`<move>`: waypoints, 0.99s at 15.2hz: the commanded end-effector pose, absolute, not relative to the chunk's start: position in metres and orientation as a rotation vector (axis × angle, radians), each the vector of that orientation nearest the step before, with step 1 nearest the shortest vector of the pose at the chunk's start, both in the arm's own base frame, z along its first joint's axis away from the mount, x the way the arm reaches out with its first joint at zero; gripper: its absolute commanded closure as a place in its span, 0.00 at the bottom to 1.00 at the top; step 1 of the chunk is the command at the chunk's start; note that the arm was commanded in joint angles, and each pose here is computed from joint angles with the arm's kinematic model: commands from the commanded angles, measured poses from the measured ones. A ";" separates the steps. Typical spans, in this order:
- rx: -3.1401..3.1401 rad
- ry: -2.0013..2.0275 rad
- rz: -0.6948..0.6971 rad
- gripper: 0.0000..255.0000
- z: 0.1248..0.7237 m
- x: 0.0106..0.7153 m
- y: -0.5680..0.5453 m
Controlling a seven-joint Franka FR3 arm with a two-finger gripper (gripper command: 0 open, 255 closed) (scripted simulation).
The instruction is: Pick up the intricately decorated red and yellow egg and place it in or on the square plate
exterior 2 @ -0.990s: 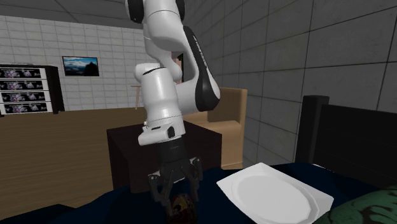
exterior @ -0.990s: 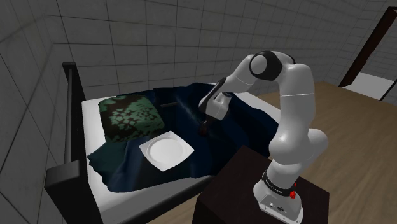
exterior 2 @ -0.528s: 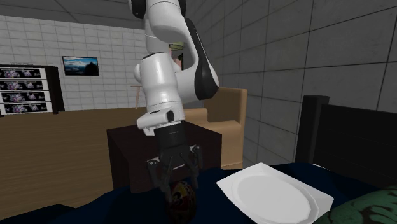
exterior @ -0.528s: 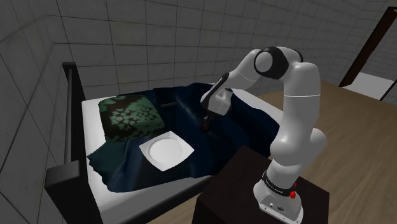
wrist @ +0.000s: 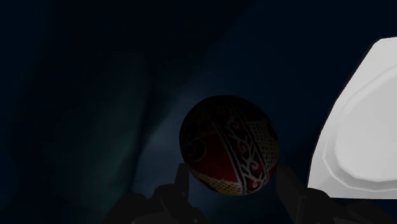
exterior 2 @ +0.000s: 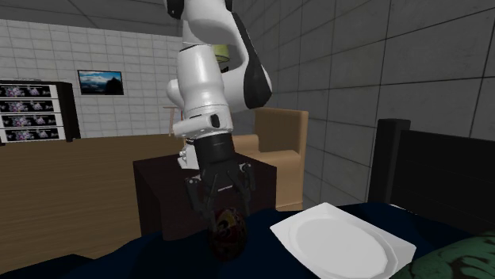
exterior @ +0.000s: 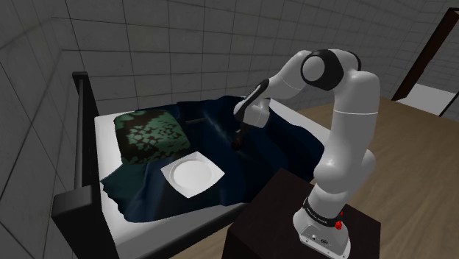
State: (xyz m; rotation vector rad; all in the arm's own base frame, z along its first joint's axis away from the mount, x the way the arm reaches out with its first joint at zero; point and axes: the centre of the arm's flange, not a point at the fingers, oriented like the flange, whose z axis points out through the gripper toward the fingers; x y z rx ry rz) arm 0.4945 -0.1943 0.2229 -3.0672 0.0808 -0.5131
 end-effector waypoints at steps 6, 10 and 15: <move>-3.067 0.081 -0.513 1.00 0.232 0.511 -0.110; -3.067 0.081 -0.513 1.00 0.236 0.521 -0.059; -3.067 0.081 -0.513 1.00 0.242 0.534 0.006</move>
